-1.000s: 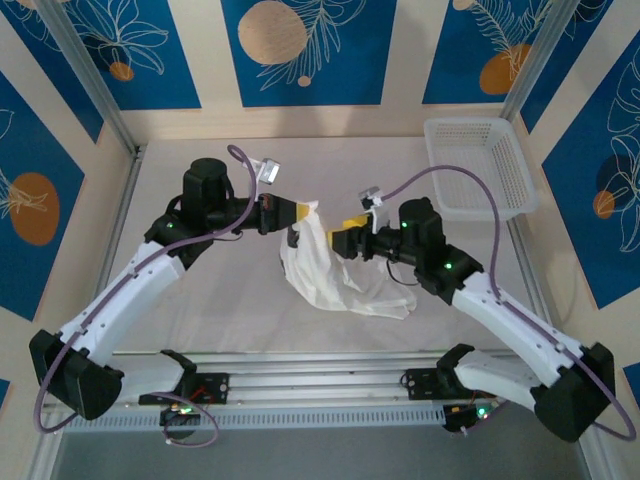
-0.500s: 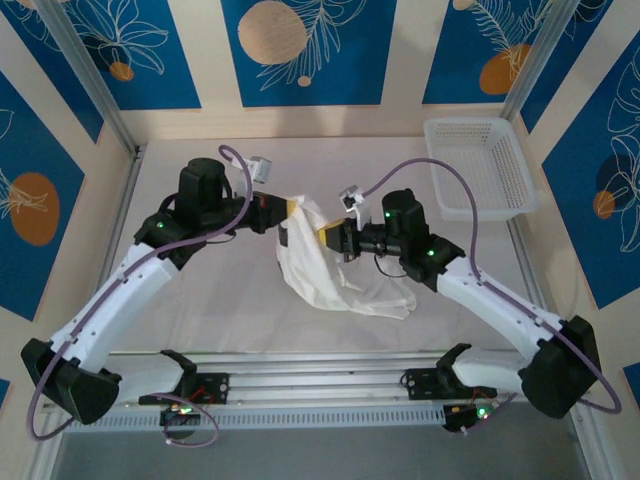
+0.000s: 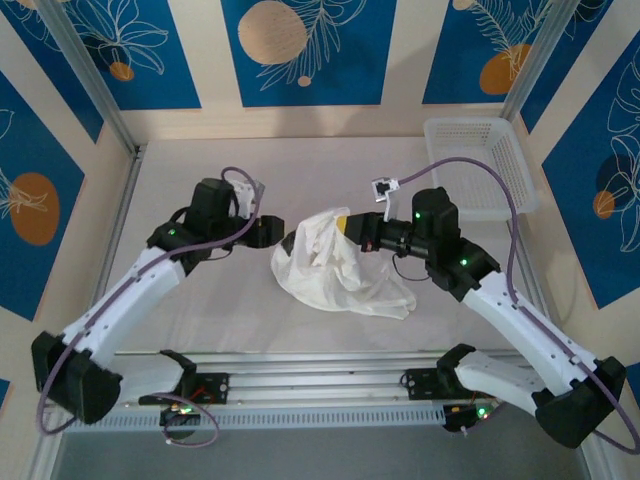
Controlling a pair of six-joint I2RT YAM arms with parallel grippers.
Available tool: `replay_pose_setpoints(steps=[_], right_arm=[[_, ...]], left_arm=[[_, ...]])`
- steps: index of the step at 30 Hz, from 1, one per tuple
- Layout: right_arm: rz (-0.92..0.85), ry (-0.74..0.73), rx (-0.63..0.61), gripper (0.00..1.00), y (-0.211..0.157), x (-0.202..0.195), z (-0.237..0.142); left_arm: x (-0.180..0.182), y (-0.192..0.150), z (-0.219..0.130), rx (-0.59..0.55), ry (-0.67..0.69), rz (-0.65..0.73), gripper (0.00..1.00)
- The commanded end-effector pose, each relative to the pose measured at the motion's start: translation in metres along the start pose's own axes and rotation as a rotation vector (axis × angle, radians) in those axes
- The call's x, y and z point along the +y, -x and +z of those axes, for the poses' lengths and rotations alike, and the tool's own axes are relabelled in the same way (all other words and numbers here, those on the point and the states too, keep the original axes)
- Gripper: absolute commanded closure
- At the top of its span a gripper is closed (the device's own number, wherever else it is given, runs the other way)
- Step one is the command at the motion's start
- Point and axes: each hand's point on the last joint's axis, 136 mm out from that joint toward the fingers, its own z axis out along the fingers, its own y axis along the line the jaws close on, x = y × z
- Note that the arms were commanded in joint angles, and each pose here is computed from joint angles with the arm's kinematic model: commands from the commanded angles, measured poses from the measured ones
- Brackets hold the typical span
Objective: Fold the inside-out t-shirt
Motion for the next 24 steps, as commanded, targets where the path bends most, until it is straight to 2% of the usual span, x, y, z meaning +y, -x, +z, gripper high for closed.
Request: replay_pose_setpoints(steps=[1, 3, 5, 7, 9, 14, 15, 17, 19, 21, 24], right_arm=[[0.12, -0.087, -0.016, 1.0, 0.01, -0.013, 0.004], [0.127, -0.067, 0.016, 1.0, 0.009, -0.01, 0.012], [0.128, -0.027, 0.05, 1.0, 0.007, -0.003, 0.019], [0.131, 0.005, 0.074, 1.0, 0.006, 0.004, 0.025], [0.131, 0.018, 0.084, 1.0, 0.006, 0.008, 0.028], [0.11, 0.035, 0.101, 1.0, 0.003, 0.017, 0.027], [0.108, 0.036, 0.105, 1.0, 0.002, 0.018, 0.027], [0.114, 0.008, 0.105, 1.0, 0.0, 0.013, 0.026], [0.154, -0.085, 0.09, 1.0, -0.002, -0.009, 0.024], [0.222, -0.194, 0.076, 1.0, -0.004, -0.041, 0.019], [0.289, -0.34, 0.092, 1.0, -0.018, -0.098, 0.014]], left_arm=[[-0.061, 0.009, -0.025, -0.099, -0.235, 0.079, 0.37], [-0.08, -0.009, -0.022, -0.062, -0.249, 0.148, 0.34], [-0.075, -0.024, -0.01, 0.003, -0.162, 0.176, 0.33], [-0.076, -0.036, 0.005, 0.057, -0.152, 0.201, 0.33], [-0.085, -0.039, 0.018, 0.07, -0.196, 0.212, 0.31], [-0.07, -0.034, 0.051, 0.083, -0.106, 0.229, 0.28], [-0.073, -0.03, 0.054, 0.075, -0.113, 0.23, 0.31], [-0.078, -0.024, 0.057, 0.062, -0.129, 0.226, 0.51], [-0.083, -0.018, 0.054, 0.056, -0.145, 0.216, 1.0], [-0.091, -0.011, 0.041, 0.045, -0.186, 0.183, 1.0], [-0.115, 0.01, 0.008, 0.008, -0.322, 0.074, 1.0]])
